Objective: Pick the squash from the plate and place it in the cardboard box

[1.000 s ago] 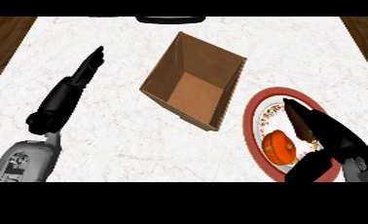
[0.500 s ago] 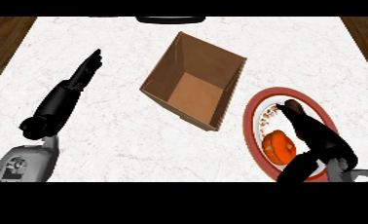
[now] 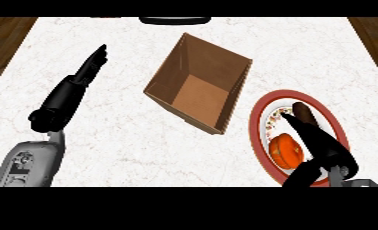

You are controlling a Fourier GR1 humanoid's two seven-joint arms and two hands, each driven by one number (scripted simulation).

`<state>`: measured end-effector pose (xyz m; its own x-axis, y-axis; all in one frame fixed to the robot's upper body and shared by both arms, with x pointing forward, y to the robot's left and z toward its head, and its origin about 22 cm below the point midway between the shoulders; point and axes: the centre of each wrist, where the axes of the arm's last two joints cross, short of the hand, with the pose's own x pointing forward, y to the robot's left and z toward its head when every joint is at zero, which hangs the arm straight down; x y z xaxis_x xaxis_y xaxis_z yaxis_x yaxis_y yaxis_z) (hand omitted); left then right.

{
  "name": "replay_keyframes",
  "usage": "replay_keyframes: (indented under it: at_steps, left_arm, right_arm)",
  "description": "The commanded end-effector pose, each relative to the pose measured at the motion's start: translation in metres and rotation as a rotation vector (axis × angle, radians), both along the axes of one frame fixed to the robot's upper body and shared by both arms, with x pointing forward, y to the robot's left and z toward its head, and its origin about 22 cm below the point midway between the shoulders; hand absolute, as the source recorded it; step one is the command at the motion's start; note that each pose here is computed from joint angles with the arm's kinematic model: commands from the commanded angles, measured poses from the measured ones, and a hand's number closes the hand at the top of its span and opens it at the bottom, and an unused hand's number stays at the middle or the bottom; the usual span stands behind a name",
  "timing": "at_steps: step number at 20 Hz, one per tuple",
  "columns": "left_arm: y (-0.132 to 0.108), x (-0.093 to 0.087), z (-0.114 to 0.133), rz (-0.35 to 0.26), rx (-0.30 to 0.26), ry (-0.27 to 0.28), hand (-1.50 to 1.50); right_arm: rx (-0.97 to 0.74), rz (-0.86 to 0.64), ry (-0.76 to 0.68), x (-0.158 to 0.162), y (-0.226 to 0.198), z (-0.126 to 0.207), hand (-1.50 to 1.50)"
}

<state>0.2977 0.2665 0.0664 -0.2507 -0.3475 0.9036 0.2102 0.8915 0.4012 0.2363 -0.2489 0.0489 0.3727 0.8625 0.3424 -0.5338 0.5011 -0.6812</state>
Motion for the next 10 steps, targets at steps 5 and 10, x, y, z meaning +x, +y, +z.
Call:
replay_keyframes:
  at_steps: [5, 10]
  left_arm:
    - [-0.006, -0.009, 0.005, 0.0, -0.003, 0.006, 0.0]
    - [0.02, -0.013, -0.006, -0.009, -0.002, 0.005, 0.0]
  right_arm:
    - [-0.008, 0.108, -0.131, 0.011, 0.013, -0.025, 1.5]
    - [-0.055, 0.101, -0.227, 0.005, 0.003, -0.008, 1.5]
